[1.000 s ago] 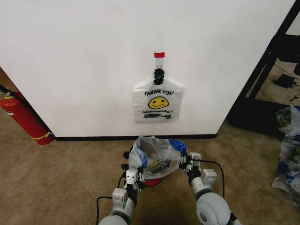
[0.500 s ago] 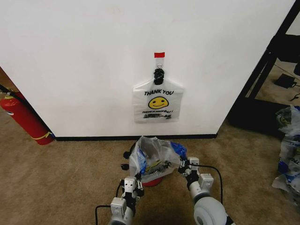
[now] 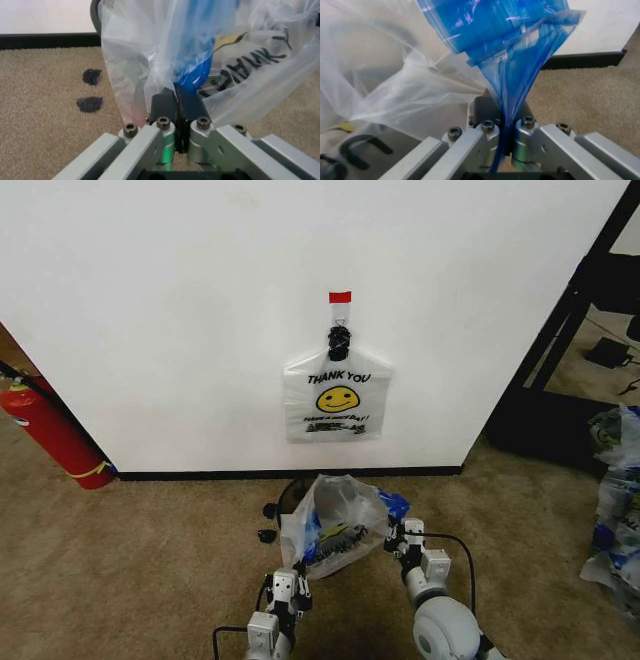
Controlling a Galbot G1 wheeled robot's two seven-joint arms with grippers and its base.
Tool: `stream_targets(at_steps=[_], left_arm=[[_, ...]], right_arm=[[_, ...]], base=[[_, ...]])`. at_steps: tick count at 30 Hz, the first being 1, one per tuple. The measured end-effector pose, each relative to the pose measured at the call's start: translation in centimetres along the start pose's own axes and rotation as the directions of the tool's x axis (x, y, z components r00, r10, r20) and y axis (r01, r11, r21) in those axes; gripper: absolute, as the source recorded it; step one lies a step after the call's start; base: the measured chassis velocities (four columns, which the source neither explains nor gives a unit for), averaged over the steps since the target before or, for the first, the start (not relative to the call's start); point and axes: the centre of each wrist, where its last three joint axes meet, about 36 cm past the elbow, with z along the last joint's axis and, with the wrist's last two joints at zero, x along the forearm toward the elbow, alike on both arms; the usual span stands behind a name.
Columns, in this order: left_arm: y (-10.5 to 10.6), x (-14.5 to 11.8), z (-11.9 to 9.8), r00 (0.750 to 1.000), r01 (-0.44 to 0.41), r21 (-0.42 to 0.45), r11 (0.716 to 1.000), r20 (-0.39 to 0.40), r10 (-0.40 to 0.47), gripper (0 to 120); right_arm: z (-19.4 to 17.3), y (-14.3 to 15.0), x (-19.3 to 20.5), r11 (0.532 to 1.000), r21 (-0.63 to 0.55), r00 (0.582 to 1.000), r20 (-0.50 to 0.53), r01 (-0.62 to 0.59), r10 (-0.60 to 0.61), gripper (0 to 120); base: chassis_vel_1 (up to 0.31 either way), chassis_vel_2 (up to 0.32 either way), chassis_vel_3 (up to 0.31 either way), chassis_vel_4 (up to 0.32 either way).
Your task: Pick up the garbage bag from the wall and place it over the trash bin.
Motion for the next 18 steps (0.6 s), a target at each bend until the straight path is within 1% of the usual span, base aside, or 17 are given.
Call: stream_targets(at_steps=[8, 10, 18], left_arm=[[0.0, 0.0, 0.5, 1.0, -0.004, -0.006, 1.0, -0.014, 0.004, 0], [0.3, -0.2, 0.8, 1.0, -0.003, -0.022, 1.0, -0.018, 0.003, 0], [0.7, -0.6, 1.3, 1.0, -0.002, -0.044, 0.999, -0.025, 0.001, 0]], right_arm=[[0.6, 0.3, -0.8, 1.0, 0.001, 1.0, -0.011, 0.004, -0.004, 0], [0.9, 0.5, -1.2, 1.0, 0.003, 1.0, -0.014, 0.008, -0.008, 0], [1.6, 0.1, -2.4, 1.0, 0.024, 1.0, -0.023, -0.003, 0.004, 0]], base=[[0.0, 0.0, 0.0, 0.0], [0.0, 0.0, 0.0, 0.0], [0.0, 0.0, 0.0, 0.0]])
